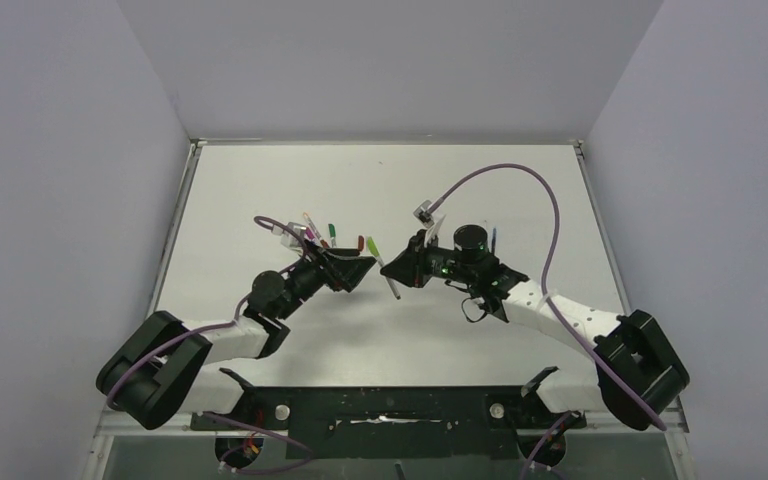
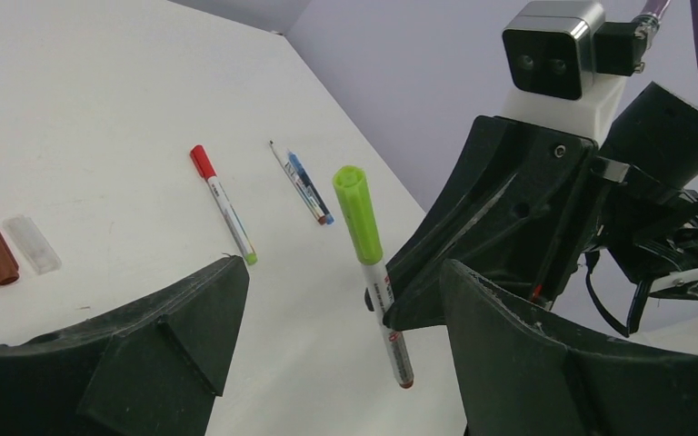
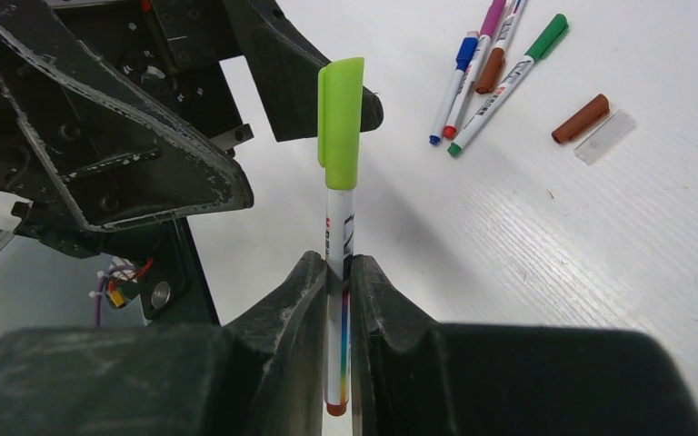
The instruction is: Open the pen caps
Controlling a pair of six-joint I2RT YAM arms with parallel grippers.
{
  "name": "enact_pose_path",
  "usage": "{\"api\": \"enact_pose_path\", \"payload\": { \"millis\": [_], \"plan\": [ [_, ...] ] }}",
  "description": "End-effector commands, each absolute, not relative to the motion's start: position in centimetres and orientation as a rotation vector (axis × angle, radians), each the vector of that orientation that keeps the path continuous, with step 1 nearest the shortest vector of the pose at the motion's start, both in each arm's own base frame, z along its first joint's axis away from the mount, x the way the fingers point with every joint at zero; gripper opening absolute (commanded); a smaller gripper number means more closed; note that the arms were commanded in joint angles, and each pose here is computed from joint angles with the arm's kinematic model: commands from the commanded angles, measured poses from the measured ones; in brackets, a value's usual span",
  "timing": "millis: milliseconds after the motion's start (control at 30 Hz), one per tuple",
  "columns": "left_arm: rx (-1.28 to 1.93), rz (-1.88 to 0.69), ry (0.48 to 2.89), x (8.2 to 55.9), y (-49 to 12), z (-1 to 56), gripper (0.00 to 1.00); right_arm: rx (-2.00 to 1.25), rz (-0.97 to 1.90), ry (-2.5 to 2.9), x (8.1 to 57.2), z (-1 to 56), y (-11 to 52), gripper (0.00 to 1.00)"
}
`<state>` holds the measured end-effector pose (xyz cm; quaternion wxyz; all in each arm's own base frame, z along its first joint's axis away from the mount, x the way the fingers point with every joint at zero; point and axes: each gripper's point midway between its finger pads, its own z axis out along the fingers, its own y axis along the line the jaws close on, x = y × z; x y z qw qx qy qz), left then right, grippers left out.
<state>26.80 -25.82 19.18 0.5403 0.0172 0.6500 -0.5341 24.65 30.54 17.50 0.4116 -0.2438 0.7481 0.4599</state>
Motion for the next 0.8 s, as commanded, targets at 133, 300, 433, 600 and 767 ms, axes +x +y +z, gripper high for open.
{"api": "enact_pose_path", "payload": {
  "millis": [133,300,433,600,767],
  "plan": [
    [0.075,-1.326,1.413,26.4,-25.9,22.5,0.77,-0.676,1.134,1.799,25.5,19.1,32.8,0.0],
    [0.083,-1.333,1.419,26.4,-26.1,22.4,0.75,-0.684,1.123,1.797,25.5,19.1,32.9,0.0],
    [0.087,-1.344,1.425,26.5,-26.4,22.1,0.73,-0.694,1.127,1.795,25.3,19.1,33.1,0.0],
    [0.096,-1.353,1.439,26.7,-26.8,21.7,0.6,-0.704,1.129,1.797,25.2,18.9,33.3,0.0],
    [0.1,-1.357,1.44,26.7,-26.9,21.6,0.47,-0.714,1.13,1.802,25.0,18.8,33.4,0.0]
  ]
}}
